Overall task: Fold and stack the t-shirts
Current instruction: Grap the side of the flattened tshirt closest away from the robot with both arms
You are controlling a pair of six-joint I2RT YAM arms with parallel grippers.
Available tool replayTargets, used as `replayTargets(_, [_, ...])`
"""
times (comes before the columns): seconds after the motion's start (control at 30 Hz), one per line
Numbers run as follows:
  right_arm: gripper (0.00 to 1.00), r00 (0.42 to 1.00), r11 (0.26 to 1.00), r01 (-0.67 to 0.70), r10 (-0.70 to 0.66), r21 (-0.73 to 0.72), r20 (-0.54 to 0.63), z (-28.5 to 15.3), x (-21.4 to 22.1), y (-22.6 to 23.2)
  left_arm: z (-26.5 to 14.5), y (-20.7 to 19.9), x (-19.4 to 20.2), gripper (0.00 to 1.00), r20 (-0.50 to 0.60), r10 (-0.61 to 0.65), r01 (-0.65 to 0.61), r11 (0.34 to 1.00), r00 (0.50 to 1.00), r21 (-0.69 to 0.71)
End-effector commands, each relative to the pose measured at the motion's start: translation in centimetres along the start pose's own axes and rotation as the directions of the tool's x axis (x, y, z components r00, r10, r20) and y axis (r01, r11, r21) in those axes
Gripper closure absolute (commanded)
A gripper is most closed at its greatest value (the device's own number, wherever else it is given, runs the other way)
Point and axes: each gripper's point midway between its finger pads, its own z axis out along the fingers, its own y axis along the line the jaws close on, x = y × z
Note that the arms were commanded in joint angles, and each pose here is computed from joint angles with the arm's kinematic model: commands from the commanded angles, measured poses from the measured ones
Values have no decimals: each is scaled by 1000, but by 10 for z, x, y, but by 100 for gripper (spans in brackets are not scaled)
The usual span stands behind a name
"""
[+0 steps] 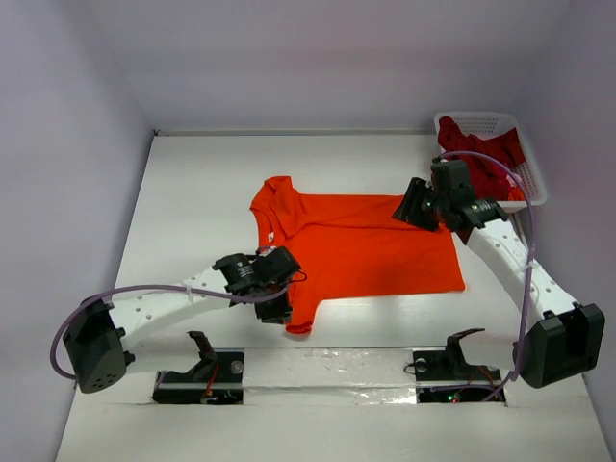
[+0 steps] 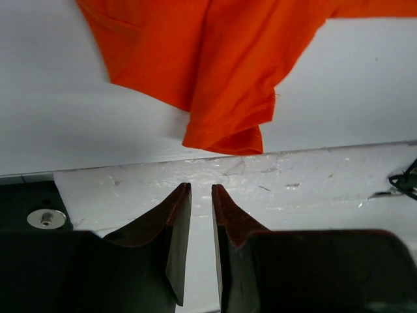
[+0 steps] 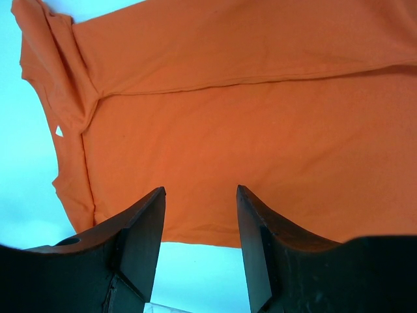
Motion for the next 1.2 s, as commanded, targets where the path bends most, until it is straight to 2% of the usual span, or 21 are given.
replayTargets(0.0, [47,999,1000,3,-3,-14,38,-5,-9,3,-6,17,-15,83,107,-51,60,995,993,-76])
replayTargets(0.17, [47,999,1000,5,-4,-16,44,-6,-11,4,9,30,-7,83,73,-32,43,989,997,-143])
replayTargets(0.47, [47,999,1000,9,-9,-10,41,-5,-11,3,28,29,0,82,29,-15,20,988,999,-154])
replayTargets(0.7, [47,999,1000,14,-14,-12,43,-5,-14,4,33,11,0,82,17,19,-17,993,1000,-114])
replayTargets(1.17, [47,999,1000,12,-12,-10,39,-4,-16,6,44,14,1,76,26,30,-27,995,999,-97])
